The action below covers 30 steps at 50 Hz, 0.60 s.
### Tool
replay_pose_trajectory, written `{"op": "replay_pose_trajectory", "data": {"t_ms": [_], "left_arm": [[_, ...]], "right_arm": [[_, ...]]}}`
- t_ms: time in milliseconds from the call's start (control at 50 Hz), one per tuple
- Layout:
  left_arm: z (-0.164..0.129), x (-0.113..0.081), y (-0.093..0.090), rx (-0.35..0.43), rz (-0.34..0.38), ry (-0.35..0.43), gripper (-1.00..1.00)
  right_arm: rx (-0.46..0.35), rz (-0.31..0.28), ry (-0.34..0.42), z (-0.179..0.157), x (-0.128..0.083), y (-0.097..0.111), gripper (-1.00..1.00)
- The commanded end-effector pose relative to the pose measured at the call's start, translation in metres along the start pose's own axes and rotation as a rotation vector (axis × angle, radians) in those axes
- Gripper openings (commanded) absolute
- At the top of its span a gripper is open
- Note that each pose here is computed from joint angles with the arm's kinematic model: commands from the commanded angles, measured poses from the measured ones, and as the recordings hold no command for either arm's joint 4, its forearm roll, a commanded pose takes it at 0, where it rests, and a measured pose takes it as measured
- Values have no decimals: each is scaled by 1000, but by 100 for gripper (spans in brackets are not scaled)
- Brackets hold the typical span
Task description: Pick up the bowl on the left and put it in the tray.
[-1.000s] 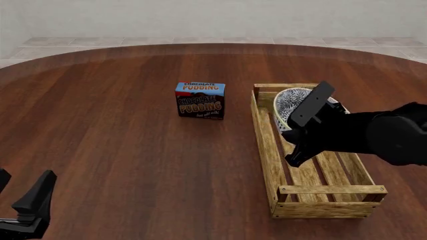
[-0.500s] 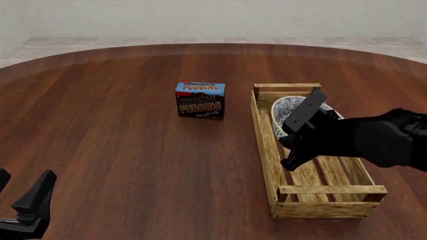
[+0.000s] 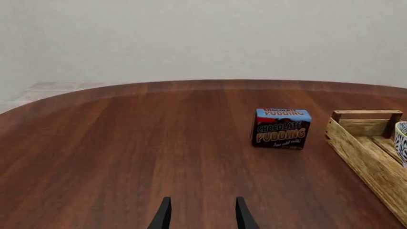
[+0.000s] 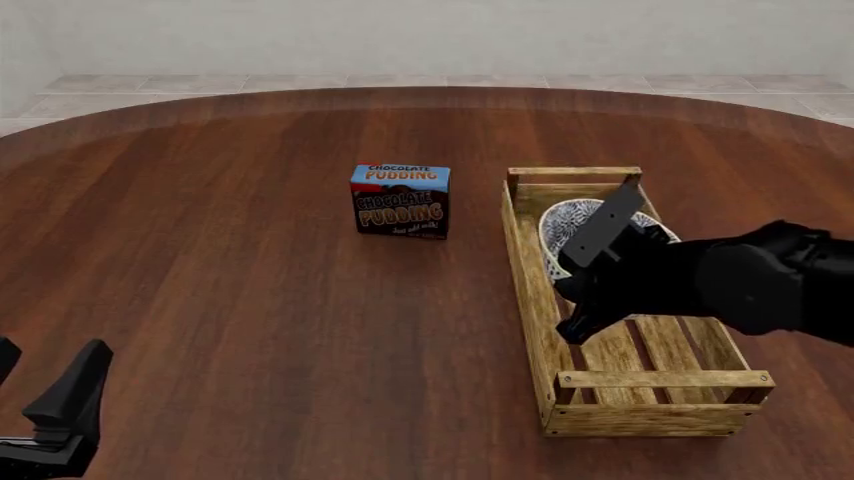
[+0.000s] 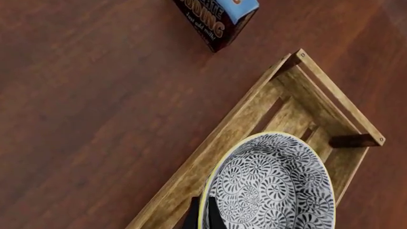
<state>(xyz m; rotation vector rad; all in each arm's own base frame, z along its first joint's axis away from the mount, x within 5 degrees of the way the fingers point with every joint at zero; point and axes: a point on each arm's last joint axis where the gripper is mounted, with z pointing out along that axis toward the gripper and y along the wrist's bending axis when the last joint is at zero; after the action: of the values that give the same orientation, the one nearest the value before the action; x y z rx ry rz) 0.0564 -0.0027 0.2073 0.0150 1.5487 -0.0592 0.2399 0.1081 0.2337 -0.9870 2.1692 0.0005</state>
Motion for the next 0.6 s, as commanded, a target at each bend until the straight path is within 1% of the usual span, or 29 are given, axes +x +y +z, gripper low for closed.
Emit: {"op": "replay_pose_trajectory", "data": {"t_ms": [20,600], "left_arm": [[0,0,0,1,-1,1,100],[0,0,0,-4,-1,2,100]], "right_arm": [[6,-16,-3,1,-2,-2,-100],[-8,-28,0,8,-5,2,-100]]}}
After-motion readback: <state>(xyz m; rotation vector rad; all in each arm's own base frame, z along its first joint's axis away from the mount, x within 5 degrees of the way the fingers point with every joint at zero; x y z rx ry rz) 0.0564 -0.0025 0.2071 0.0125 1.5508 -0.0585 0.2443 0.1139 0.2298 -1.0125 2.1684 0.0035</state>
